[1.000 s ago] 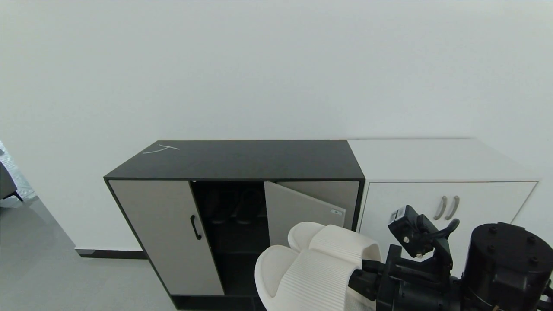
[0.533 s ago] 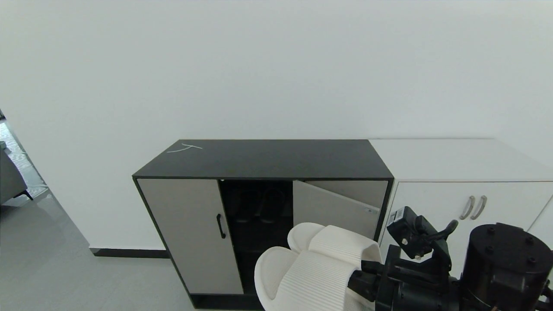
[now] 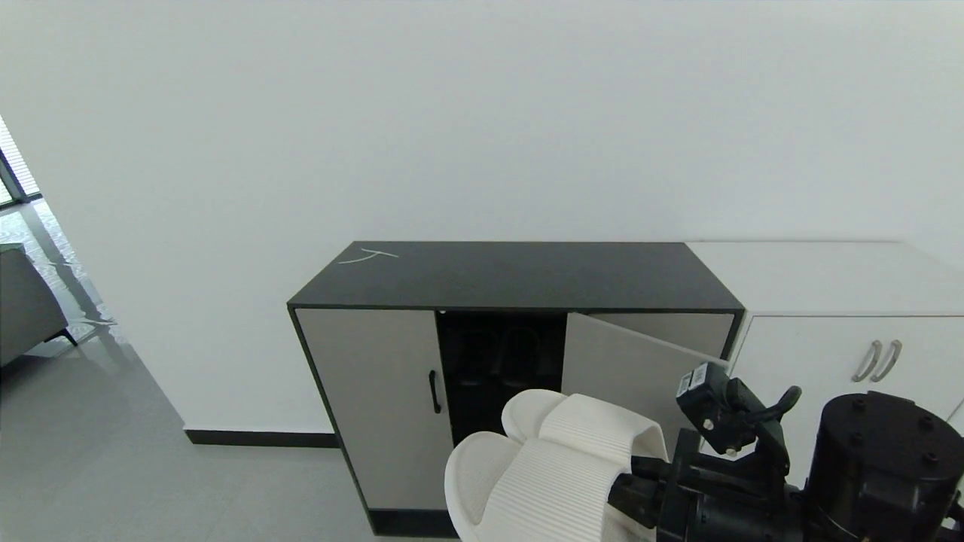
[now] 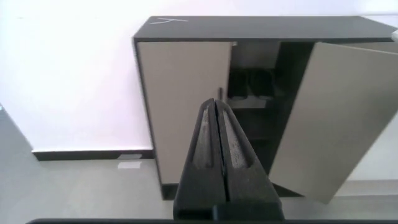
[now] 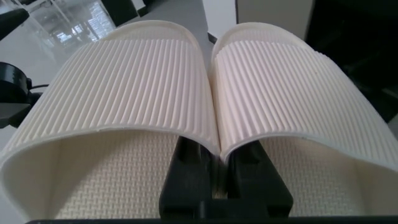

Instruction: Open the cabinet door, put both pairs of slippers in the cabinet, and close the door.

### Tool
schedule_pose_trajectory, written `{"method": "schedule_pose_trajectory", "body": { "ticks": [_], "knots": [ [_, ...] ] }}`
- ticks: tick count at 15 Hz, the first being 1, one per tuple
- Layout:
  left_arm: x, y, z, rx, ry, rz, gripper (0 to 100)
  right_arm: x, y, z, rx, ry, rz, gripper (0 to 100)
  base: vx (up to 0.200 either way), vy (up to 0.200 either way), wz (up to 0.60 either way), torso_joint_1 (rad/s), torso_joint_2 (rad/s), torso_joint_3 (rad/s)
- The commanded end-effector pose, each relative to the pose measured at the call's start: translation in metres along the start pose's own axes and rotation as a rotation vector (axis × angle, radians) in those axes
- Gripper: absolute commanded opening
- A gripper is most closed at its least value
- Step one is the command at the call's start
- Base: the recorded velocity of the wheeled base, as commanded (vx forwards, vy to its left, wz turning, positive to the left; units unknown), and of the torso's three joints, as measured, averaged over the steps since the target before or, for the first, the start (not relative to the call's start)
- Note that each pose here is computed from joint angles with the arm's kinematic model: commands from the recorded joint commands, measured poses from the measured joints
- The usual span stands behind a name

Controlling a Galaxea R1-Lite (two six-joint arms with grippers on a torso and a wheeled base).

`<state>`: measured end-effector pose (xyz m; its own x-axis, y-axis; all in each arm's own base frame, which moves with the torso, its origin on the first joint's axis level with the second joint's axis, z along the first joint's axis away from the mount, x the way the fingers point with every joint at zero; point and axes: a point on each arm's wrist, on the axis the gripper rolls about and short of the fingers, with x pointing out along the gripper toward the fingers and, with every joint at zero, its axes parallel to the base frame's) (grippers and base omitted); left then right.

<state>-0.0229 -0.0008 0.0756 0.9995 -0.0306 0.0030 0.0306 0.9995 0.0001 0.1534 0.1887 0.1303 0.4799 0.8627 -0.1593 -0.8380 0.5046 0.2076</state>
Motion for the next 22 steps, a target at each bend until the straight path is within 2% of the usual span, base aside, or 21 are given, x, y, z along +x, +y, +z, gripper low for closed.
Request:
{"method": "schedule_pose_trajectory", "body": {
  "ticks": [1, 3, 7, 16, 19, 22],
  "knots": [
    [0.0001, 0.0000, 0.0000, 0.000, 0.001, 0.000, 0, 0.0004, 0.0000, -0.0006, -0.001, 0.003, 0.000, 0, 0.000, 0.200, 0.00, 0.007, 0.01, 0.007],
    [0.0001, 0.0000, 0.0000, 0.000, 0.001, 0.000, 0, -0.0004, -0.0001, -0.0021, 0.000, 0.009, -0.001, 0, 0.000, 0.200, 0.00, 0.000, 0.01, 0.000],
    [0.0001, 0.0000, 0.0000, 0.000, 0.001, 0.001, 0, -0.0027, 0.0002, -0.0046, -0.013, 0.020, 0.013, 0, 0.000, 0.000, 0.00, 0.000, 0.00, 0.000],
    [0.0001, 0.0000, 0.0002, 0.000, 0.000, 0.000, 0, -0.0039, 0.0005, -0.0028, -0.019, -0.001, 0.034, 0, 0.200, 0.000, 0.00, 0.003, 0.00, 0.005],
    [0.0001, 0.0000, 0.0002, 0.000, 0.000, 0.001, 0, -0.0038, 0.0008, -0.0029, -0.019, 0.000, 0.035, 0, 0.000, 0.000, 0.00, 0.000, 0.00, 0.000],
    [0.0001, 0.0000, 0.0000, 0.000, 0.001, 0.000, 0, -0.0040, 0.0008, -0.0029, -0.020, -0.002, 0.035, 0, 0.000, 0.200, 0.00, 0.007, 0.01, -0.001]
  ]
}}
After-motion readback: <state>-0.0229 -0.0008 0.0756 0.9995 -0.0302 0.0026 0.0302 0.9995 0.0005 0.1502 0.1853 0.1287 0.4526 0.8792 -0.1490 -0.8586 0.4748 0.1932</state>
